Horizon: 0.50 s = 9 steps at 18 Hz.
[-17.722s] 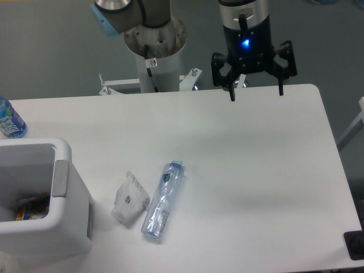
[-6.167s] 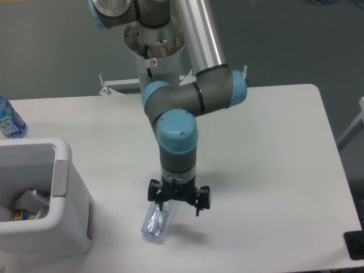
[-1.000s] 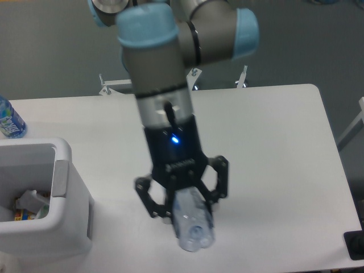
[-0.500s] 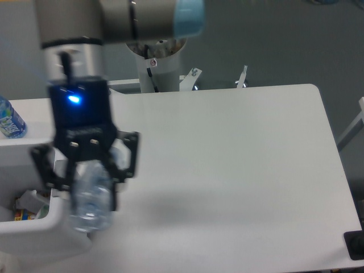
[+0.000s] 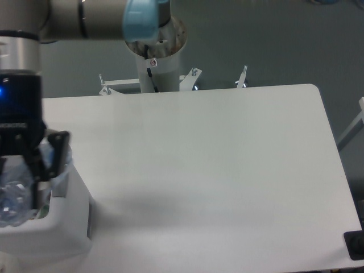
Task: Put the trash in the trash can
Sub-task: 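Lower the bottle into the bin and open the gripper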
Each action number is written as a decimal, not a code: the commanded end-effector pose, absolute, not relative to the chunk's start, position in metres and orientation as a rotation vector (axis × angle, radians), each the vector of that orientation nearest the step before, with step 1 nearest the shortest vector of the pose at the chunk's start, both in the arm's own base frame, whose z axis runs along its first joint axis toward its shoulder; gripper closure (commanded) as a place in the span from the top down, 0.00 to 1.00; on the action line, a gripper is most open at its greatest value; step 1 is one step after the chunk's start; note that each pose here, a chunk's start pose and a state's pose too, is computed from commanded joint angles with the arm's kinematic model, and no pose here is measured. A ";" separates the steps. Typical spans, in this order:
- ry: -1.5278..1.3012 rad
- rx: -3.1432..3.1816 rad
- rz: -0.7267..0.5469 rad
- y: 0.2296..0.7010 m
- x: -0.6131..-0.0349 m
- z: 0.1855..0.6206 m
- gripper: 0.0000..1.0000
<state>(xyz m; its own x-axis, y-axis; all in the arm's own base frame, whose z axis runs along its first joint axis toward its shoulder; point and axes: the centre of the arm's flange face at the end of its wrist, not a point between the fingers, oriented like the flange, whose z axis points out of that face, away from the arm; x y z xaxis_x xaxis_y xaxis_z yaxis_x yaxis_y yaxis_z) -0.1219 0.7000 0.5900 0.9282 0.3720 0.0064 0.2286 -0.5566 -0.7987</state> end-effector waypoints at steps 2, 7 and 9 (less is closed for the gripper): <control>-0.418 -2.209 0.194 0.709 -0.116 0.574 0.57; -0.412 -2.244 0.185 0.721 -0.113 0.551 0.75; -0.414 -2.252 0.186 0.719 -0.113 0.548 1.00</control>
<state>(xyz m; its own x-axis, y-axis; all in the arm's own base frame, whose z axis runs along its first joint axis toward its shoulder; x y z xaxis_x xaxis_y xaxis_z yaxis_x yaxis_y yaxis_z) -0.1129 0.7193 0.5479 0.9351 0.3544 0.0029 0.2335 -0.6099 -0.7573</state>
